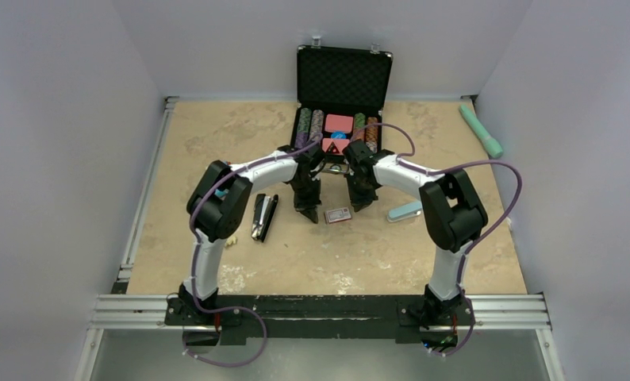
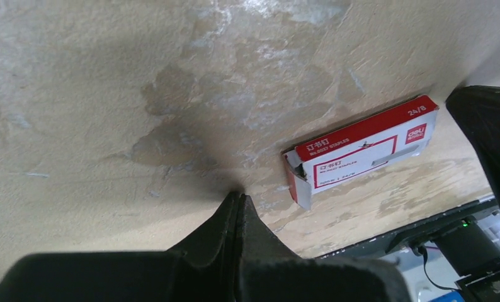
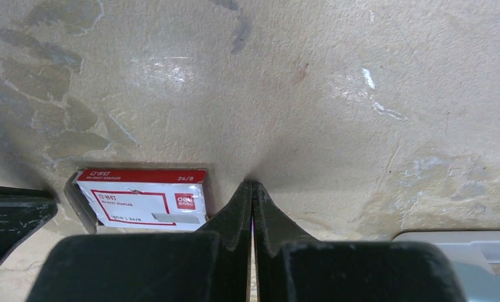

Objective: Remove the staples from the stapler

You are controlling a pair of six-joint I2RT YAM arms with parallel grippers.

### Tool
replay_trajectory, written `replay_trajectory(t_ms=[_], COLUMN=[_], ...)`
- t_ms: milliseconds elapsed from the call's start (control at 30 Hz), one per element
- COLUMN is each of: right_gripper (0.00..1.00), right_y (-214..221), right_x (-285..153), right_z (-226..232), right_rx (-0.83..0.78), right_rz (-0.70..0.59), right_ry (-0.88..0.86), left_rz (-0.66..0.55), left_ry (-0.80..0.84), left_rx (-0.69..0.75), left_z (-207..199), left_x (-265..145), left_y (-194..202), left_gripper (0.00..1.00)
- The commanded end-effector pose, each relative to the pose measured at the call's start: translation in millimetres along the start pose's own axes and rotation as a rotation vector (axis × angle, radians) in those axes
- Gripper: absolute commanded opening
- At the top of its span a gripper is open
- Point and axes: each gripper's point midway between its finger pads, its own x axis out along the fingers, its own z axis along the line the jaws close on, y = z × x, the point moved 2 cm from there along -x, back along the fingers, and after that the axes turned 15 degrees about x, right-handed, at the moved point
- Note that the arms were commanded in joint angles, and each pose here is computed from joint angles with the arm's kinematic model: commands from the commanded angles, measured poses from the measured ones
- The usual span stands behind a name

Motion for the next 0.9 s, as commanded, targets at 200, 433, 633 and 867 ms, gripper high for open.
replay_trajectory(t_ms=[200, 433, 633, 867], right_gripper=[0.00, 0.00, 0.00, 0.00], right_y=[-0.1, 11.6, 20.6, 29.0], right_x=[6.7, 7.1, 13.8, 18.3], right_z=[17.5, 34.1, 38.1, 40.3], right_rx=[-0.046, -0.097, -0.126, -0.148], right_rz=[0.001, 0.035, 0.068, 0.100], right_ry=[-0.043, -0.078, -0.066, -0.051], left_rz=[-0.012, -0.030, -0.035, -0.051], left_ry=[0.061, 0.086, 0.113, 0.118], left_rx=[-0.031, -0.026, -0.028, -0.023], left_z=[-15.7, -19.6, -22.5, -23.0], left_x=[7.0, 7.9, 11.9, 9.5], left_y=[-15.7, -18.5, -19.5, -19.5], left_gripper=[0.00, 0.00, 0.00, 0.00])
